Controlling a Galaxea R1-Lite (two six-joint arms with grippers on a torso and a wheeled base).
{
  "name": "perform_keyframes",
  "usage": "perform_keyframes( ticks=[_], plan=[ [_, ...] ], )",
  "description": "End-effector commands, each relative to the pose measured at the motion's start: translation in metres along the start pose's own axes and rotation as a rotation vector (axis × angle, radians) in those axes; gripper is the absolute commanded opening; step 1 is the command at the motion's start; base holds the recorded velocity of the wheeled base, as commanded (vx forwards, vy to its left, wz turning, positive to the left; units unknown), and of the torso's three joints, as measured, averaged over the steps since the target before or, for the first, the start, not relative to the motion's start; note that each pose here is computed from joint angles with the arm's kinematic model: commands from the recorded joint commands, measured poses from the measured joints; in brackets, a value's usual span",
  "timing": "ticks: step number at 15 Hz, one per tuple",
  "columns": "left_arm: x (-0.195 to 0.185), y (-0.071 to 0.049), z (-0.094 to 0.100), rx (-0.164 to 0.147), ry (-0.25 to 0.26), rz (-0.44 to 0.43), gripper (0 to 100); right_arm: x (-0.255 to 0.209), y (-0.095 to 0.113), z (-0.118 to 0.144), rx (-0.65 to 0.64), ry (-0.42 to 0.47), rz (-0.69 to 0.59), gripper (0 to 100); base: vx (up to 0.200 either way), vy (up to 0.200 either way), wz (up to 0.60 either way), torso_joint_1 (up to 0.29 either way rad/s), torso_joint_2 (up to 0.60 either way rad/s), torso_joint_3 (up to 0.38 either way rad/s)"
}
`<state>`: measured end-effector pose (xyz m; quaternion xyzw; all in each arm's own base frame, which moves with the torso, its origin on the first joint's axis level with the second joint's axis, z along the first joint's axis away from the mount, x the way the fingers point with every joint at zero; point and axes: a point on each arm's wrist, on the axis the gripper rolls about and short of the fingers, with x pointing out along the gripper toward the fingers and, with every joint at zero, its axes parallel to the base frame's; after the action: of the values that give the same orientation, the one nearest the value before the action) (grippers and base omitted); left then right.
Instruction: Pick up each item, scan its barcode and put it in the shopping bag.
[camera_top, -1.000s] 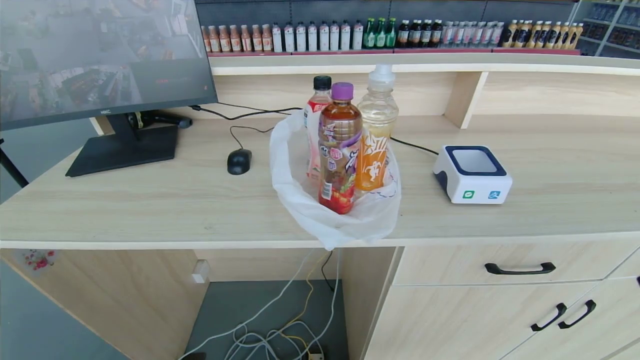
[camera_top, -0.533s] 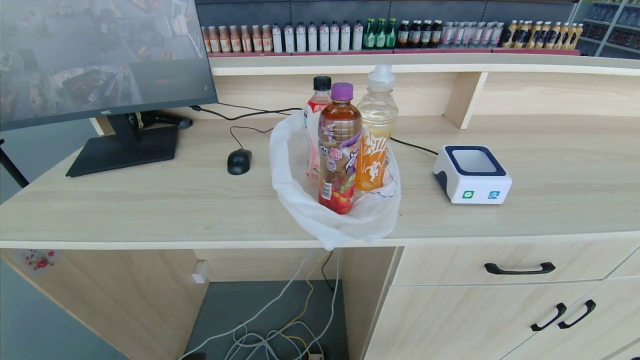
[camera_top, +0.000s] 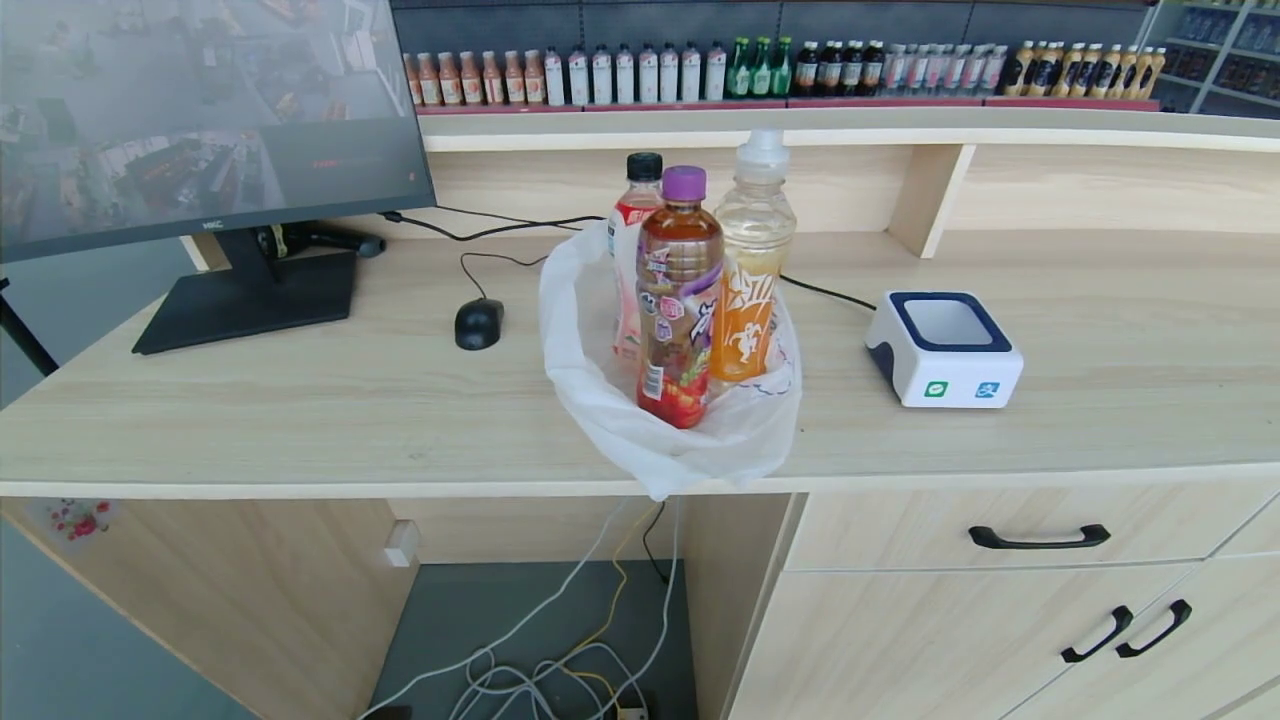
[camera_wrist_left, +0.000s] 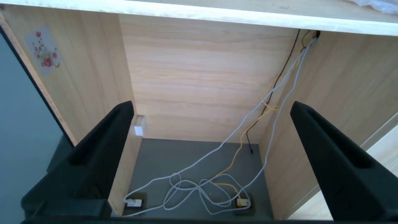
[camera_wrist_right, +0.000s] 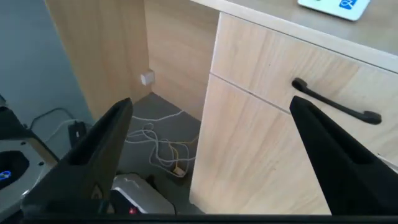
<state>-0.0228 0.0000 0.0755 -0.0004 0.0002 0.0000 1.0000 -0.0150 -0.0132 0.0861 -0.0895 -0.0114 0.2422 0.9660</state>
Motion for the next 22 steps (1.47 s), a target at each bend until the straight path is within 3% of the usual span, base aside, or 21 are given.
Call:
perform_keyframes(
  ticks=[1,3,6,8,10,18,22],
  plan=[
    [0.0,0.0,0.0,-0.001,0.0,0.0,100,0.01,0.004,0.001,0.017,0.182,-0.25,100,0.0,0.0,0.0,0.0,0.0,0.0],
    [0.0,0.0,0.0,-0.002,0.0,0.0,100,0.007,0.007,0.0,0.013,0.194,-0.42,100,0.0,0.0,0.0,0.0,0.0,0.0],
    [0.0,0.0,0.0,-0.001,0.0,0.0,100,-0.002,0.014,-0.001,0.011,0.089,-0.57,100,0.0,0.0,0.0,0.0,0.0,0.0],
    [0.0,0.0,0.0,-0.001,0.0,0.0,100,-0.004,0.015,-0.001,0.012,0.06,-0.574,100,0.0,0.0,0.0,0.0,0.0,0.0],
    [0.0,0.0,0.0,-0.001,0.0,0.0,100,-0.003,0.017,-0.001,0.032,0.041,-0.488,100,0.0,0.0,0.0,0.0,0.0,0.0],
    [0.0,0.0,0.0,0.004,0.0,-0.002,100,-0.002,0.017,-0.002,0.095,0.026,-0.492,100,0.0,0.0,0.0,0.0,0.0,0.0],
    [0.0,0.0,0.0,0.001,0.0,0.0,100,-0.002,0.017,-0.002,0.095,0.026,-0.492,100,0.0,-0.2,0.0,0.007,0.01,0.001]
  ],
)
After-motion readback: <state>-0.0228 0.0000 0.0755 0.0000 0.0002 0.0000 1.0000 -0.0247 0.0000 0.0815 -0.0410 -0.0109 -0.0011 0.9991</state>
